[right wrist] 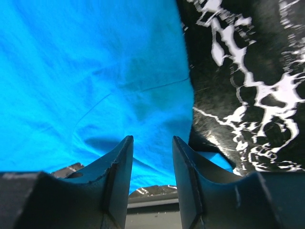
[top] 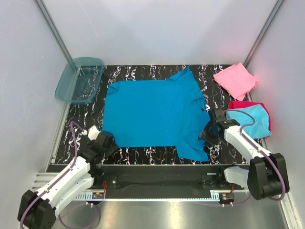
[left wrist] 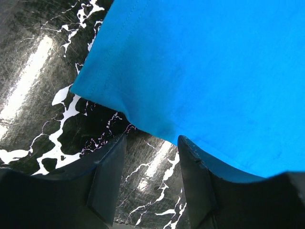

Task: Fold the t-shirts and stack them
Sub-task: Flatten the tshirt out

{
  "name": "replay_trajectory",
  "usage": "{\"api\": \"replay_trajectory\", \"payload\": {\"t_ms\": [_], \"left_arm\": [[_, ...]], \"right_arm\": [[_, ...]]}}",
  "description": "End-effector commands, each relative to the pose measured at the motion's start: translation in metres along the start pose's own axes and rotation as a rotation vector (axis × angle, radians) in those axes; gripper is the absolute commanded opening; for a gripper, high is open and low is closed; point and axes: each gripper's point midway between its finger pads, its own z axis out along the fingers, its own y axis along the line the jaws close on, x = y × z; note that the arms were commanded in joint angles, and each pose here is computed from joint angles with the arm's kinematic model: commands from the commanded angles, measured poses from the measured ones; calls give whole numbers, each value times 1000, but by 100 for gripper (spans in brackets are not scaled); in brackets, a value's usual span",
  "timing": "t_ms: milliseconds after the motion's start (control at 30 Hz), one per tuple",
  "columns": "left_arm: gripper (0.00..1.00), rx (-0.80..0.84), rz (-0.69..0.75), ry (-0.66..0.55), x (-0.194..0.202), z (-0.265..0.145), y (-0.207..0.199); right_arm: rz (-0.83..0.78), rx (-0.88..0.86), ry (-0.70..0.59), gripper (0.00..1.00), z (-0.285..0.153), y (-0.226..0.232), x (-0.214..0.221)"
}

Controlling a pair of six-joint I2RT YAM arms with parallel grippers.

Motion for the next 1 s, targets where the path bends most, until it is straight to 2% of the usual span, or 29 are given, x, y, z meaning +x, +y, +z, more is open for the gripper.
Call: {"api": "replay_trajectory", "payload": {"t_ms": [0,267,500,600,800,967], "left_arm": [[54,-2,-20,-33,-10,0,-7],[55,8,-25,-93,-26,0,-11],[55,224,-7,-93,-27,3,-32],[55,245,-19,-91,-29,3,-31],[55,223,-59,-19,-11,14,-21],[56,228,-68,-19,-12,14,-20]], "right_arm": [[15,21,-87,46,-5,-3,-14],[71,45,-114,48,-11,-15,-26],[112,-13,-146,48,-19,-24,-34],[140,-32,-180,49,-22,-28,-40],[242,-137,-72,49,-8,-24,-19],[284,-279,-62,50,-1,-7,-14]]}}
